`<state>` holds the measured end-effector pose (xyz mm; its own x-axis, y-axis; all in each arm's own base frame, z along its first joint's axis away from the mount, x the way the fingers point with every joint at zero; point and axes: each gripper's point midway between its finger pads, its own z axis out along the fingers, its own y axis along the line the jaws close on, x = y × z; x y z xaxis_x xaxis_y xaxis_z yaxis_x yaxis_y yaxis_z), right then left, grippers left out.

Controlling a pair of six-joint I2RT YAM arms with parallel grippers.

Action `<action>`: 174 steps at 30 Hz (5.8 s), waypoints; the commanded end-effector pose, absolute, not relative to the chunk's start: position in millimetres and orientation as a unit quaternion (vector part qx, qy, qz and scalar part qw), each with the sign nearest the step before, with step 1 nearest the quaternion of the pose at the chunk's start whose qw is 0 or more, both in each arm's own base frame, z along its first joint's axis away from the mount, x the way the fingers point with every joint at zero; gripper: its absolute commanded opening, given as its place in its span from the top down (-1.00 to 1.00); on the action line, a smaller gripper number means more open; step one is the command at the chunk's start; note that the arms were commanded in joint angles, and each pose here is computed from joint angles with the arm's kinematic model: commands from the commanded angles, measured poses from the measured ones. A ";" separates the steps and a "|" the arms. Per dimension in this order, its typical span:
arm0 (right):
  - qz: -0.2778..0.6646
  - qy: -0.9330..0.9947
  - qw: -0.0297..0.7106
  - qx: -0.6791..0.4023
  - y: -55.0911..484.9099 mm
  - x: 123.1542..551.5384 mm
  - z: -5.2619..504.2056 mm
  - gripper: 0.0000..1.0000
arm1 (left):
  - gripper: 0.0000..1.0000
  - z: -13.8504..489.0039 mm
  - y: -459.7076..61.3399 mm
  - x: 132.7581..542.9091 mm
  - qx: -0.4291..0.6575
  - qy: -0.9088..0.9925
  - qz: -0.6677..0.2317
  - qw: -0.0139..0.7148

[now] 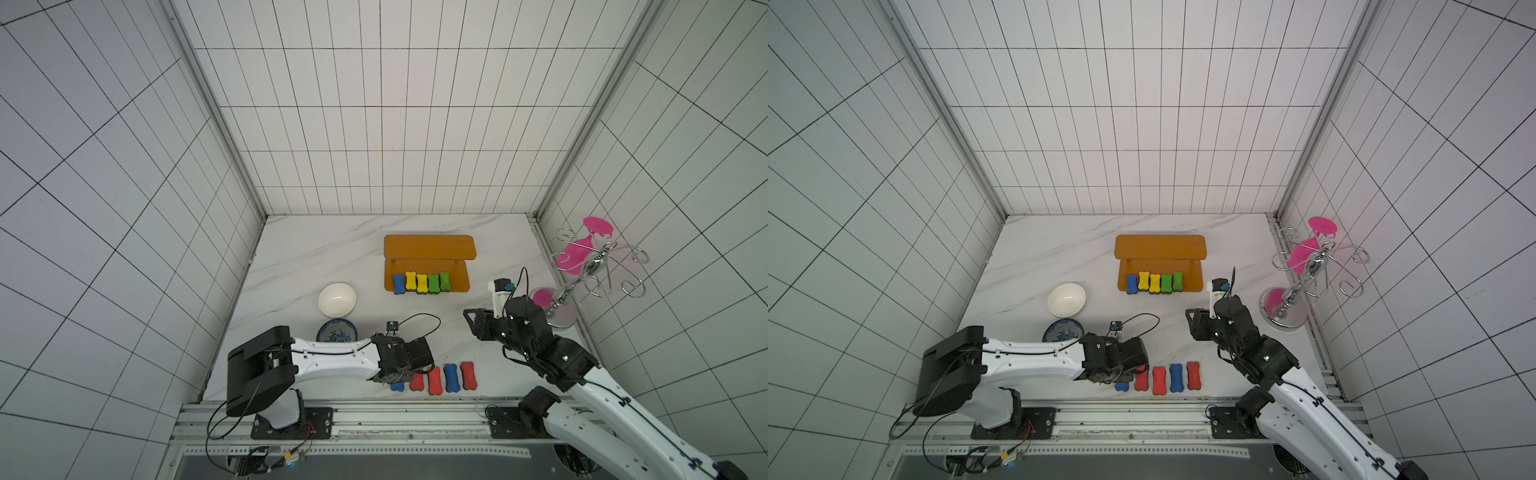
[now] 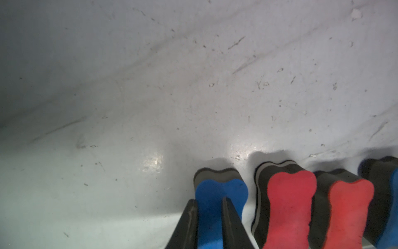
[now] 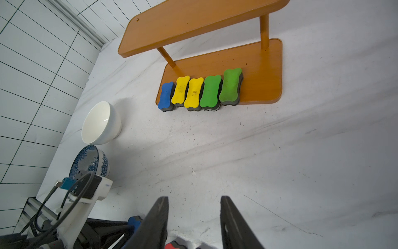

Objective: Remove the whiteboard erasers from the shelf
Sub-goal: Place the whiteboard eraser at the center of the board, then adjust the shelf at the center of the board, then pick up the whiteboard eraser from the shelf.

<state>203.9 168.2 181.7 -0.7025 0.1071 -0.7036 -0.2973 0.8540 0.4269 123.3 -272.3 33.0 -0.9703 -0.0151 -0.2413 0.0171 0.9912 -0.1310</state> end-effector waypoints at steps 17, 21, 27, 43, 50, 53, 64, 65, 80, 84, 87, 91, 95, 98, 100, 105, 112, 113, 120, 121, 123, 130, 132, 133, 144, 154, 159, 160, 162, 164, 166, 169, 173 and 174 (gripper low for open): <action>0.258 0.886 0.379 -0.061 172.6 206.6 180.6 0.14 | 0.41 91.8 -264.0 138.9 -0.013 0.968 -0.070 0.242; 0.230 0.886 0.399 -0.062 168.5 217.2 191.2 0.12 | 0.31 133.0 -263.3 161.0 -0.019 0.946 -0.087 0.311; 0.178 0.882 0.431 -0.062 163.4 250.2 210.6 0.09 | 0.16 198.7 -262.2 227.1 -0.028 0.905 -0.130 0.405; 0.153 0.877 0.455 0.001 136.2 395.4 254.4 -0.01 | -0.47 243.4 -247.3 432.5 -0.021 0.894 -0.206 0.398; 0.186 0.881 0.429 0.063 97.4 447.8 248.1 -0.12 | -0.47 228.5 -250.5 478.0 -0.026 0.904 -0.242 0.352; 0.204 0.884 0.418 0.058 101.5 459.5 240.9 -0.14 | -0.48 215.1 -246.0 486.9 -0.036 0.901 -0.276 0.333; 0.278 0.898 0.336 0.056 133.1 470.3 176.2 0.00 | -0.45 173.7 -267.0 478.8 -0.019 0.898 -0.371 0.234; 0.286 0.897 0.333 0.058 136.0 469.2 170.3 0.01 | -0.45 170.8 -271.5 476.4 -0.013 0.899 -0.371 0.230; 0.359 0.878 0.316 0.003 192.2 493.3 176.1 0.38 | -0.08 160.4 -276.6 452.5 -0.008 0.908 -0.362 0.212; 0.355 0.882 0.310 -0.019 217.3 510.5 172.7 0.38 | -0.07 161.4 -255.6 450.9 -0.031 0.911 -0.345 0.222; 0.356 0.883 0.306 -0.028 230.6 527.8 167.7 0.37 | -0.07 161.3 -242.9 448.7 -0.043 0.912 -0.337 0.231; 0.353 0.883 0.307 -0.037 239.4 546.9 165.6 0.34 | -0.08 156.6 -232.0 448.1 -0.058 0.912 -0.328 0.238; 0.331 0.889 0.312 -0.042 230.6 556.4 168.1 0.26 | -0.18 153.6 -222.3 450.3 -0.071 0.914 -0.321 0.238; 0.316 0.891 0.323 -0.034 210.7 557.9 181.6 0.16 | -0.35 157.7 -212.6 451.7 -0.080 0.915 -0.308 0.248; 0.303 0.890 0.338 -0.031 198.6 559.0 195.8 0.11 | -0.45 162.8 -208.5 452.7 -0.084 0.913 -0.304 0.259; 0.271 0.891 0.364 -0.031 173.4 548.9 231.6 0.06 | -0.54 169.9 -207.3 445.7 -0.090 0.907 -0.315 0.263; 0.300 0.876 0.377 -0.015 172.6 489.0 223.4 0.11 | -0.50 176.2 -206.5 433.7 -0.091 0.901 -0.328 0.269; 0.307 0.876 0.372 -0.011 176.7 478.9 213.9 0.13 | -0.49 175.1 -207.0 433.8 -0.094 0.901 -0.329 0.265; 0.357 0.877 0.322 -0.007 200.7 453.2 137.7 0.21 | -0.43 168.2 -217.4 431.3 -0.083 0.901 -0.347 0.245; 0.361 0.876 0.319 -0.007 202.2 453.3 129.6 0.22 | -0.43 165.7 -217.8 431.0 -0.083 0.902 -0.347 0.242; 0.372 0.874 0.311 -0.004 205.7 453.8 111.3 0.22 | -0.42 162.8 -217.9 429.9 -0.081 0.903 -0.348 0.238; 0.390 0.873 0.294 -0.004 215.5 465.8 75.1 0.23 | -0.41 161.2 -217.4 430.8 -0.081 0.903 -0.353 0.231; 0.392 0.874 0.289 -0.004 217.4 469.6 69.6 0.22 | -0.41 161.1 -216.7 431.4 -0.081 0.903 -0.353 0.232; 0.394 0.874 0.285 -0.005 219.1 470.7 67.7 0.23 | -0.41 159.5 -216.6 431.1 -0.082 0.904 -0.352 0.230; 0.401 0.875 0.270 -0.011 233.9 475.5 58.3 0.22 | -0.38 154.0 -220.4 430.7 -0.081 0.904 -0.361 0.217; 0.397 0.881 0.257 -0.022 247.4 471.3 48.3 0.23 | -0.37 152.9 -219.3 429.7 -0.084 0.904 -0.359 0.215; 0.378 0.891 0.252 -0.024 244.5 465.9 37.4 0.28 | -0.38 154.2 -217.8 429.2 -0.085 0.905 -0.356 0.218; 0.373 0.893 0.251 -0.024 242.9 464.7 34.6 0.32 | -0.37 154.2 -218.2 429.1 -0.085 0.904 -0.357 0.218; 0.362 0.898 0.251 -0.023 239.2 463.0 30.0 0.39 | -0.37 153.8 -217.7 429.4 -0.086 0.905 -0.356 0.218; 0.353 0.902 0.249 -0.023 236.6 461.5 25.5 0.45 | -0.37 153.9 -217.6 429.3 -0.086 0.905 -0.355 0.219; 0.347 0.904 0.249 -0.022 234.8 461.2 22.1 0.51 | -0.37 153.0 -216.2 429.6 -0.088 0.906 -0.352 0.219; 0.345 0.905 0.247 -0.020 234.0 460.5 19.1 0.69 | -0.38 153.3 -213.3 431.3 -0.091 0.906 -0.350 0.222; 0.346 0.903 0.255 -0.017 233.0 460.7 24.3 0.92 | -0.37 154.5 -210.7 433.1 -0.094 0.905 -0.348 0.225; 0.347 0.902 0.257 -0.016 232.9 460.8 26.7 0.97 | -0.37 154.6 -210.4 433.1 -0.094 0.905 -0.347 0.225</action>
